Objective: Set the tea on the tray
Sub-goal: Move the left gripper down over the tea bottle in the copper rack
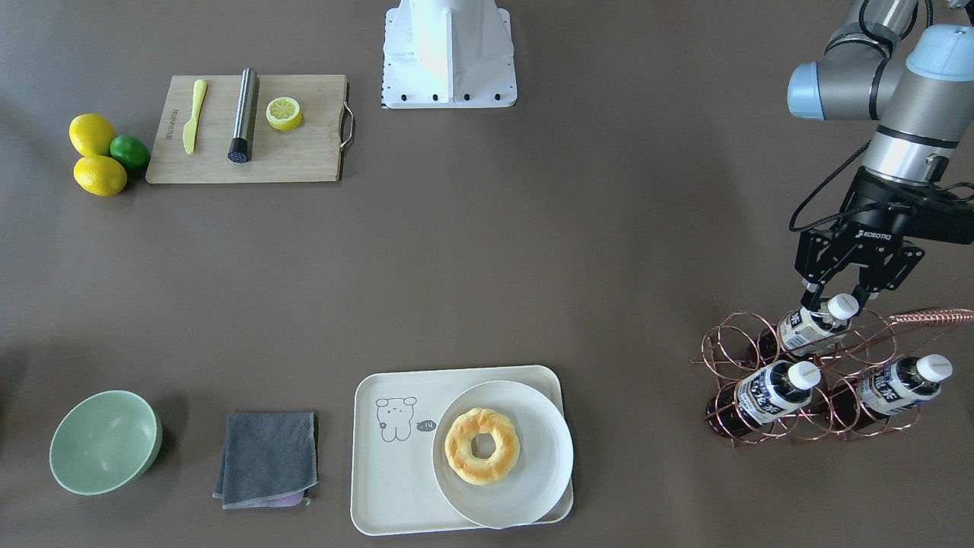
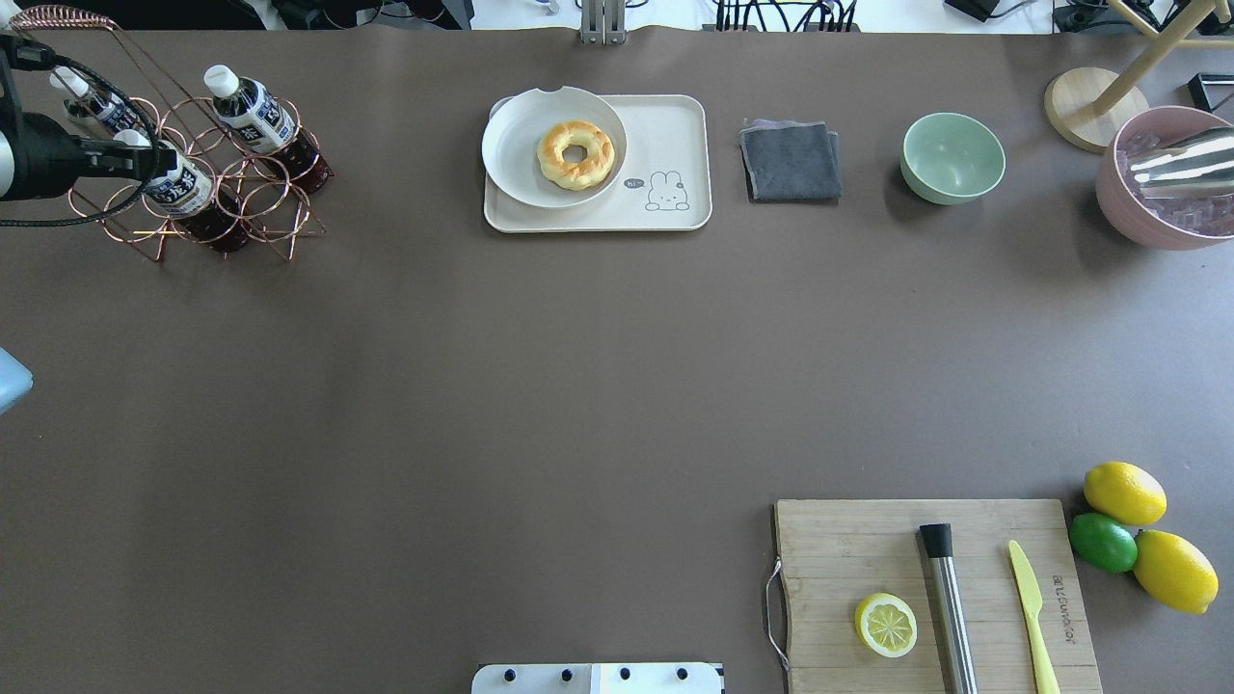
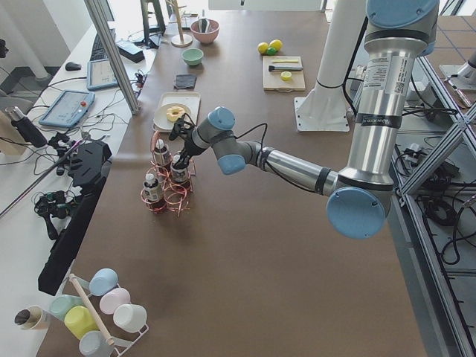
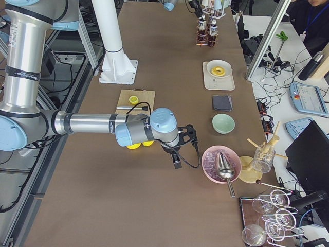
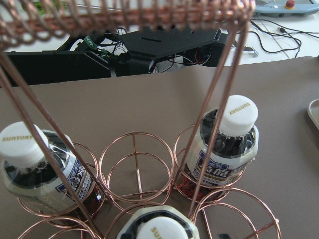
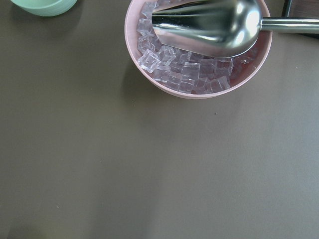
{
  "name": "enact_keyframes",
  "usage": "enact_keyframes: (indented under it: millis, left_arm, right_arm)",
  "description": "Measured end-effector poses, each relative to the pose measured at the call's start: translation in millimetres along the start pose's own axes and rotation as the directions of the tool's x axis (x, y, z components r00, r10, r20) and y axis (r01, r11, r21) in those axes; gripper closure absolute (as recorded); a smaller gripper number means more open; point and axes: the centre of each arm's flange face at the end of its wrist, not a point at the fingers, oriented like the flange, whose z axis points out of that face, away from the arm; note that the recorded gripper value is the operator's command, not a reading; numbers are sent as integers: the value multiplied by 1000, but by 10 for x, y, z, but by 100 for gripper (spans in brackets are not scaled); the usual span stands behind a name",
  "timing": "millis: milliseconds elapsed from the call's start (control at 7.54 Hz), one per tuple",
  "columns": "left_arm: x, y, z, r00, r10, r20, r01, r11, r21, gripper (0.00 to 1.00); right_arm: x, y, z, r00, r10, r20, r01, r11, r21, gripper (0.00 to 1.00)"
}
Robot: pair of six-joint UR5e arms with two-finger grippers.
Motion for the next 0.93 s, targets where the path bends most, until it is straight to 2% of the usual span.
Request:
enact_keyframes:
  millis: [531,929]
  left_arm:
    - [-18,-20,-73,1000,-1,-23,1,1000,-14,37]
    - [-66,-42,-91,1000,13,-17,-13,1000,-11,38]
  right_arm:
    - [1,0,-6,1000,1,0,-1,1000,1,0]
    - [-7,-5,-14,1000,-1,0,1,1000,3,0]
